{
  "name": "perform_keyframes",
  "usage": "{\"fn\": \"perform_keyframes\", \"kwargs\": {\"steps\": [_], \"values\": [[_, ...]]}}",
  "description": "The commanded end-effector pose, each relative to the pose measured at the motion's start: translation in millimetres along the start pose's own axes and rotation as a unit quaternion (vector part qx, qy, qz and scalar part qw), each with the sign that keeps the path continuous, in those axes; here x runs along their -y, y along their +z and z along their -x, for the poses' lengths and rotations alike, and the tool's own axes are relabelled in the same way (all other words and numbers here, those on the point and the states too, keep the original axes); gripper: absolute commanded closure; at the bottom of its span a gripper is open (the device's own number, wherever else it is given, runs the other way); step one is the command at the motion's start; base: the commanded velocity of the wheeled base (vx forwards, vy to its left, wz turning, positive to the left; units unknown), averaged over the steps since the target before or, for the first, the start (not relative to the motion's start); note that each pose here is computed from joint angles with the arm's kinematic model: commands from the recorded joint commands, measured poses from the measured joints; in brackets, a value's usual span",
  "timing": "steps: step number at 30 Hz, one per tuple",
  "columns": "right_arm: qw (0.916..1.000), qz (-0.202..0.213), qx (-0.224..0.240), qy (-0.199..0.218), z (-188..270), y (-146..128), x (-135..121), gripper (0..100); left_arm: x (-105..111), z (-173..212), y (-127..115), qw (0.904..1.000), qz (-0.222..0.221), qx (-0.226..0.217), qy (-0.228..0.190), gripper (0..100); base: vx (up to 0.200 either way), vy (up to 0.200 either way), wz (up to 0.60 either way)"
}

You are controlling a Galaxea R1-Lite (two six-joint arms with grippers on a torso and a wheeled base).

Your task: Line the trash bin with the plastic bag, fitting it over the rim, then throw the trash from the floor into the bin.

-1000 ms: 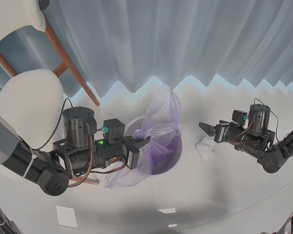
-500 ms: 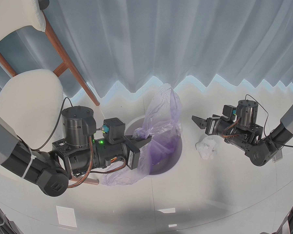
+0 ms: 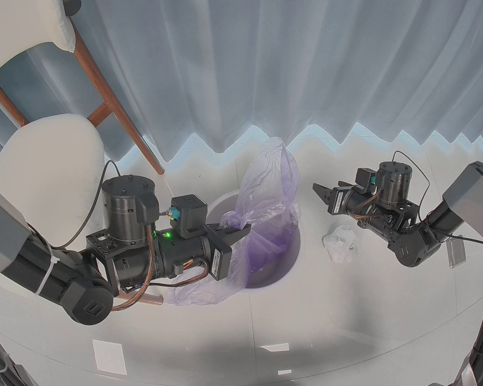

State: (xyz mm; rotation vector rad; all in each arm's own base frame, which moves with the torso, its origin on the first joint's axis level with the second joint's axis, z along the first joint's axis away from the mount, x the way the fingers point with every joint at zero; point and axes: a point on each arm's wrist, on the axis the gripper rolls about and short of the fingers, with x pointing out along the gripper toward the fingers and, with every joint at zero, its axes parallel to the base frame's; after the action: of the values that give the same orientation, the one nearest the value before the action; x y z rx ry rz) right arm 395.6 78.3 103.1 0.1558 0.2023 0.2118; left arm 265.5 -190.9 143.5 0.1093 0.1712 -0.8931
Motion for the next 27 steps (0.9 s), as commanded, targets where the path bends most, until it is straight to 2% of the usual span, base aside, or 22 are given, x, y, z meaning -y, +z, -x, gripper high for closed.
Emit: {"fn": "perform_keyframes", "kwargs": {"steps": [1, 11, 18, 27], "values": [[1.0, 0.001, 0.004, -0.002, -11.4, -3.1, 0.5, 100, 0.1, -0.2, -0.2, 1.0, 0.0, 0.0, 0.0, 100, 0.0, 0.0, 0.0], [0.9998, 0.002, 0.016, -0.006, -32.4, -7.0, -0.4, 100, 0.0, -0.8, -1.2, 1.0, 0.001, -0.002, 0.0, 100, 0.0, 0.0, 0.0], [0.9988, 0.006, 0.043, 0.021, -45.3, -11.2, -16.8, 100, -0.1, -1.1, -1.6, 1.0, 0.001, -0.003, 0.0, 100, 0.0, 0.0, 0.0], [0.9971, 0.027, 0.044, 0.055, -49.8, -14.4, -34.5, 100, 0.1, -0.5, -2.0, 1.0, -0.002, -0.003, 0.0, 100, 0.0, 0.0, 0.0]]}}
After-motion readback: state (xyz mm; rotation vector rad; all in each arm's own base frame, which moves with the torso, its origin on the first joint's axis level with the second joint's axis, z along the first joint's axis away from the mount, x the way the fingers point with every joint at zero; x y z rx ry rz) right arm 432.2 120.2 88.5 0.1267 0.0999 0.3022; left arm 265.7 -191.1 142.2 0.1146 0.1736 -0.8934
